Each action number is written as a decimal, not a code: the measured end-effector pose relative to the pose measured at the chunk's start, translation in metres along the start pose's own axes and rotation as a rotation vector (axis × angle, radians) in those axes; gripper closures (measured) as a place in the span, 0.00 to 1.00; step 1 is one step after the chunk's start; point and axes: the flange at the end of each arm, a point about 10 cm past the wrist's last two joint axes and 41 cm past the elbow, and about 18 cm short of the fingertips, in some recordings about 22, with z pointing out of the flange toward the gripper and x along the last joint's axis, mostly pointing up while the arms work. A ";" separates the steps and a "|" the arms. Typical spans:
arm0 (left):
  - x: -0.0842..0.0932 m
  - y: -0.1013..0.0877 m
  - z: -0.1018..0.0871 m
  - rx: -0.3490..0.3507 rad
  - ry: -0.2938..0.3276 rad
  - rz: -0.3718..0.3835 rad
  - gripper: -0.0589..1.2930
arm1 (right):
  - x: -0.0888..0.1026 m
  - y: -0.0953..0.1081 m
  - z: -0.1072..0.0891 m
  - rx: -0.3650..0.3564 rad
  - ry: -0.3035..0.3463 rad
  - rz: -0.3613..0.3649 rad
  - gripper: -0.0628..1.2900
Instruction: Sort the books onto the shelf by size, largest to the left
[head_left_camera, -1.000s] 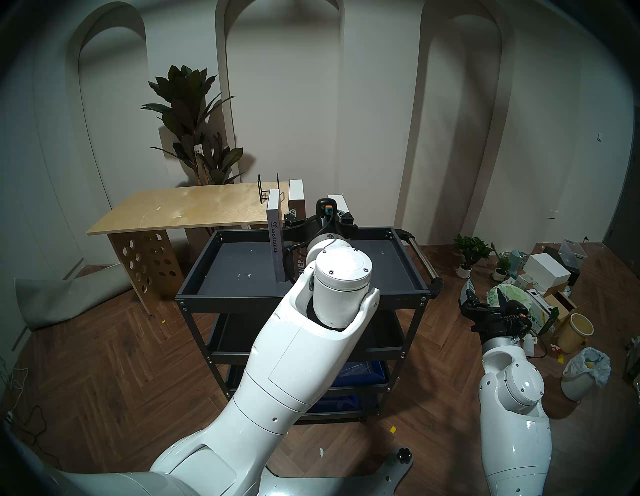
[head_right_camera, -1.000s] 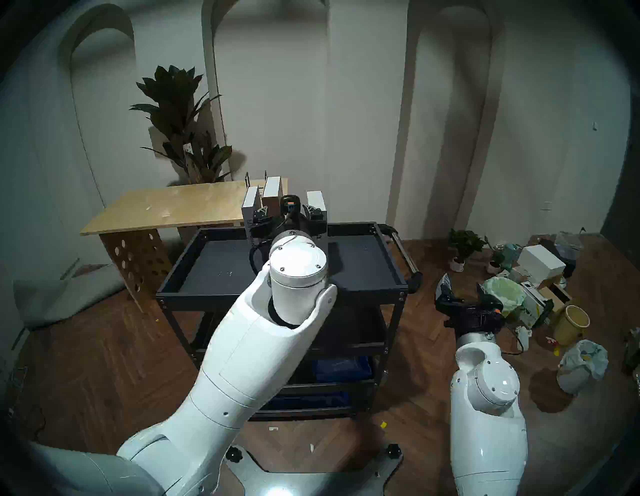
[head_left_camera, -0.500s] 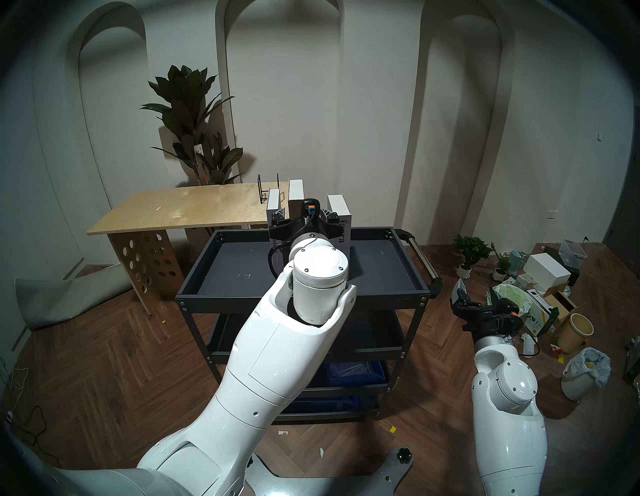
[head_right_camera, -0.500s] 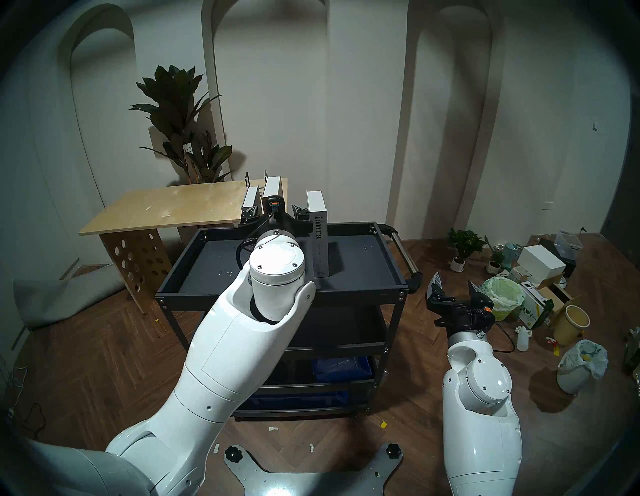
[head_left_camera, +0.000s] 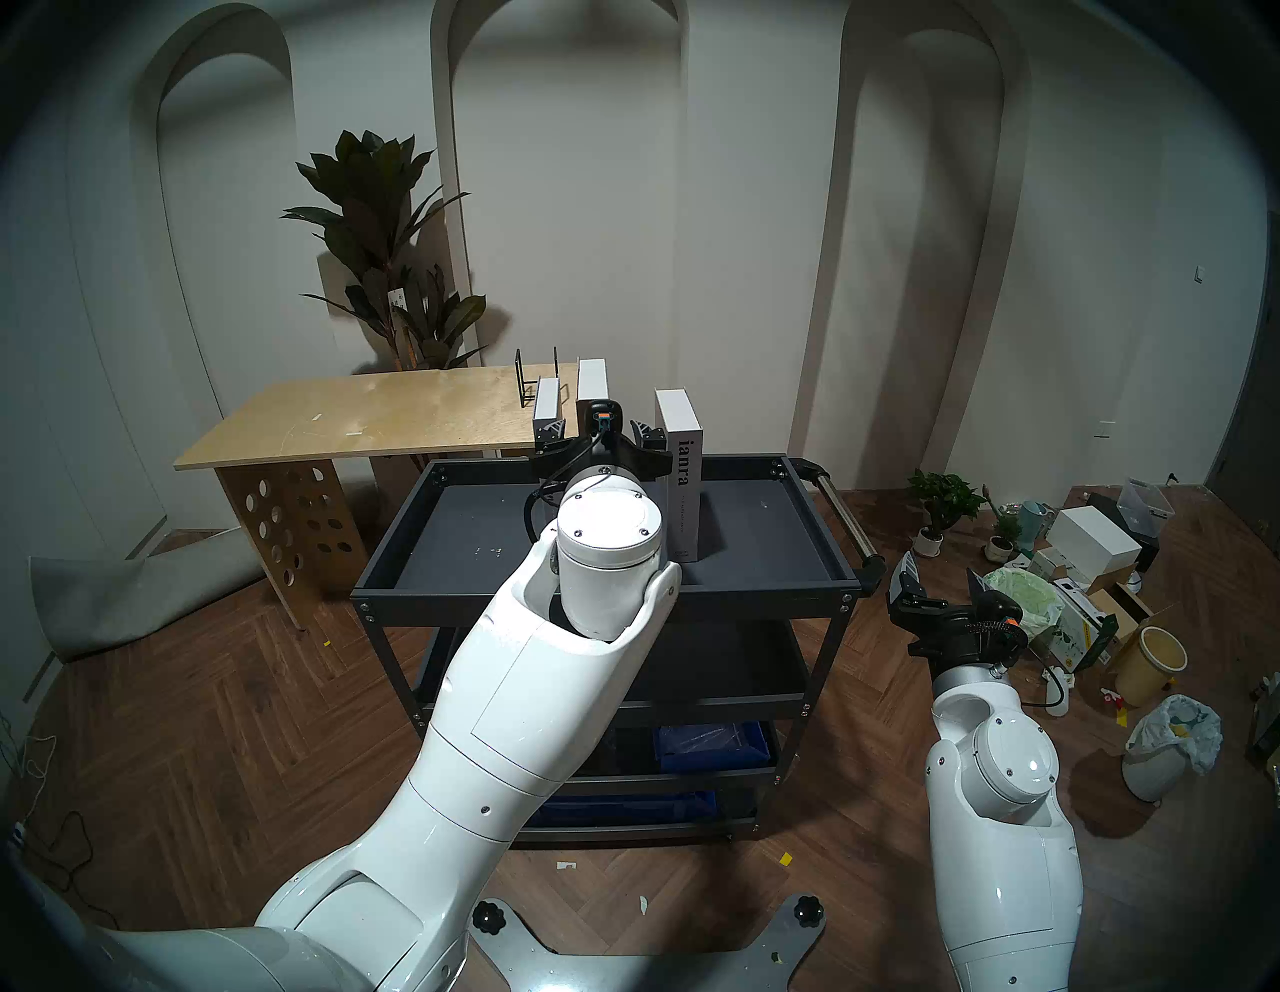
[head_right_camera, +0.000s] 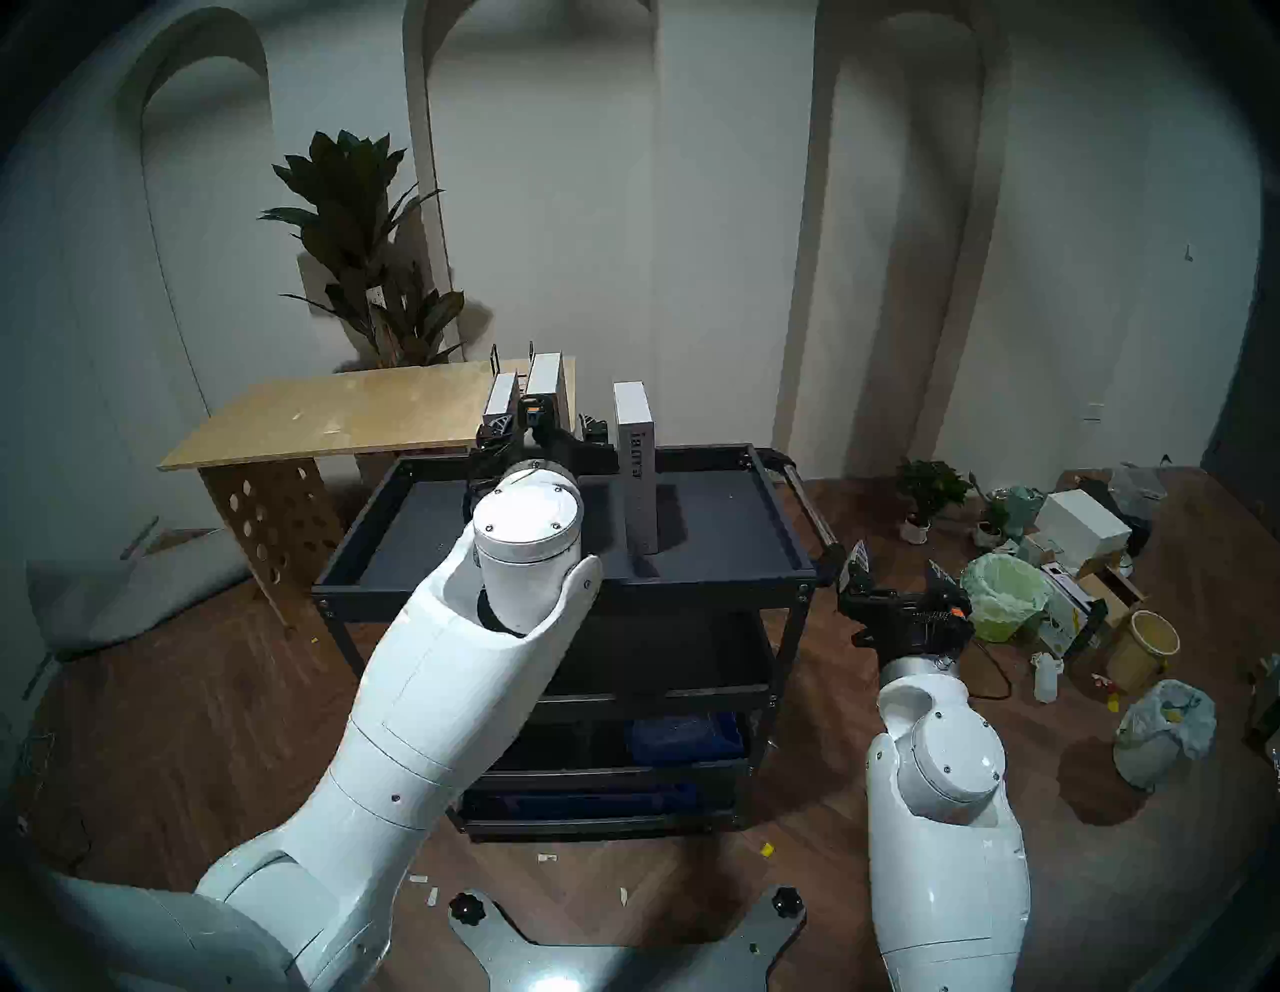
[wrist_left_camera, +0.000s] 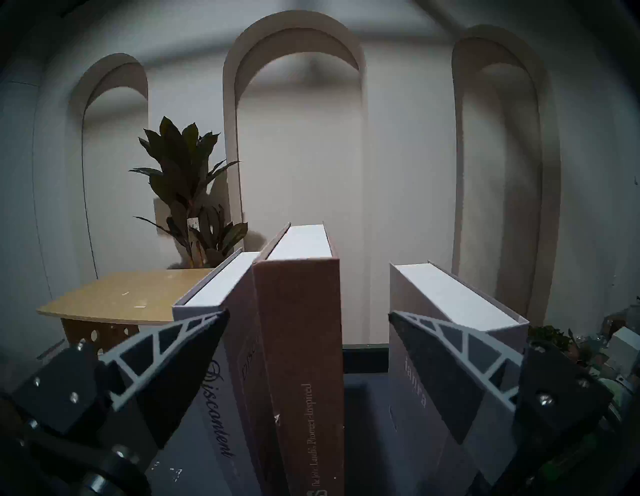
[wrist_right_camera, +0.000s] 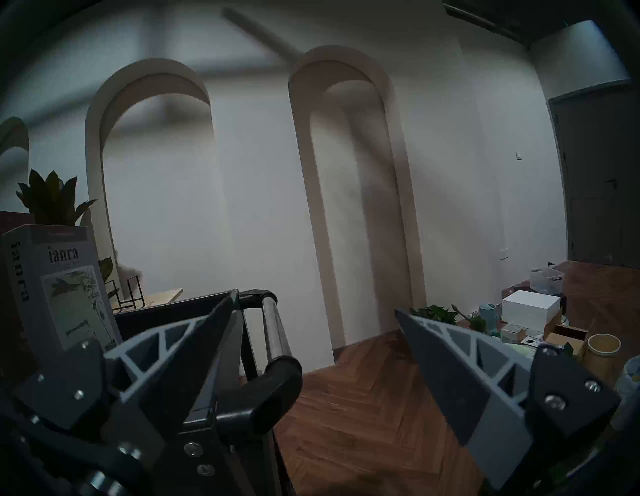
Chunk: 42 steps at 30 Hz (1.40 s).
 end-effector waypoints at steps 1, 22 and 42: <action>0.000 0.000 0.001 -0.001 0.001 0.001 0.04 | 0.000 -0.001 0.000 -0.001 0.000 0.000 0.05; -0.001 0.005 0.025 -0.036 0.023 0.012 0.04 | -0.001 -0.011 0.005 -0.029 0.006 -0.012 0.05; -0.014 0.007 0.047 -0.030 0.004 0.018 0.07 | -0.004 -0.008 0.012 -0.054 0.004 -0.022 0.05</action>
